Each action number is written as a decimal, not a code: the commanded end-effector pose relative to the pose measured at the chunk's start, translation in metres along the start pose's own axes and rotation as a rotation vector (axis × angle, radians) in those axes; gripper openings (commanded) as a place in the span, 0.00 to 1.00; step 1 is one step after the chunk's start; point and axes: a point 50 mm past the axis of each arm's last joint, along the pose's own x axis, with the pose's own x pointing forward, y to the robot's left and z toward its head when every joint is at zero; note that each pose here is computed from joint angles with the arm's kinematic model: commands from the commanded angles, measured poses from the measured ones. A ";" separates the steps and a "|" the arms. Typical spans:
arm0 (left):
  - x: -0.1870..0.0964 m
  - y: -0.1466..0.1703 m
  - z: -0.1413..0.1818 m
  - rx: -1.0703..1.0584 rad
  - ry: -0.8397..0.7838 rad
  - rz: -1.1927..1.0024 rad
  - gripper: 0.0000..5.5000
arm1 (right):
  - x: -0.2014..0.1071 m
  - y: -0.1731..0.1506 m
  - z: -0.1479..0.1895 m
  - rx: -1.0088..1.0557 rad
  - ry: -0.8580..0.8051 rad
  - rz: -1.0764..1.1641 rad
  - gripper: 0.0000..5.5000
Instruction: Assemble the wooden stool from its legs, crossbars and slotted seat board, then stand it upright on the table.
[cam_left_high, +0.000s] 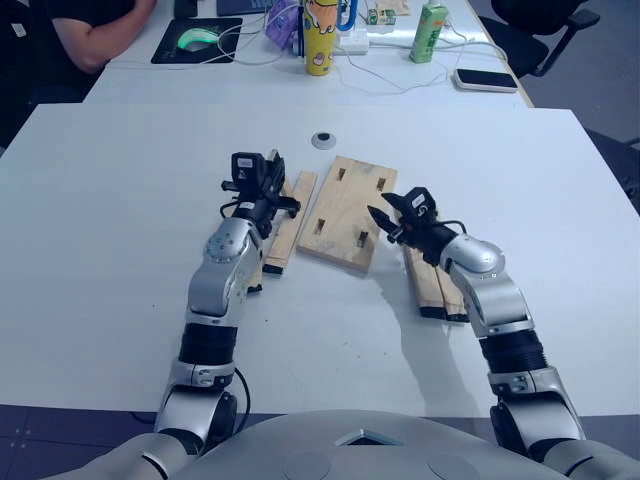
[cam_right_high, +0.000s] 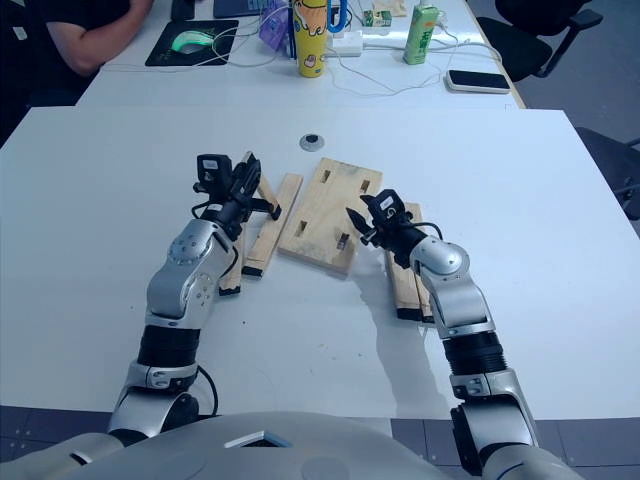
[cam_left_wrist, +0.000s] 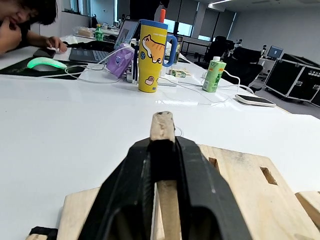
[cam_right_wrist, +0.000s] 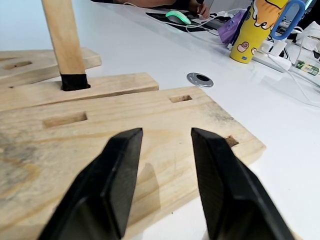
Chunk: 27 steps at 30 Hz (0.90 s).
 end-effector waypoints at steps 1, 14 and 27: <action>-0.009 0.013 -0.040 0.110 0.198 0.066 0.08 | 0.000 0.002 -0.001 -0.014 0.021 -0.003 0.33; -0.021 -0.001 -0.060 0.071 0.224 -0.050 0.08 | -0.001 0.010 -0.003 -0.018 0.035 0.015 0.33; -0.007 -0.009 -0.006 0.113 -0.079 -0.090 0.25 | 0.001 0.010 -0.003 -0.006 0.022 0.024 0.33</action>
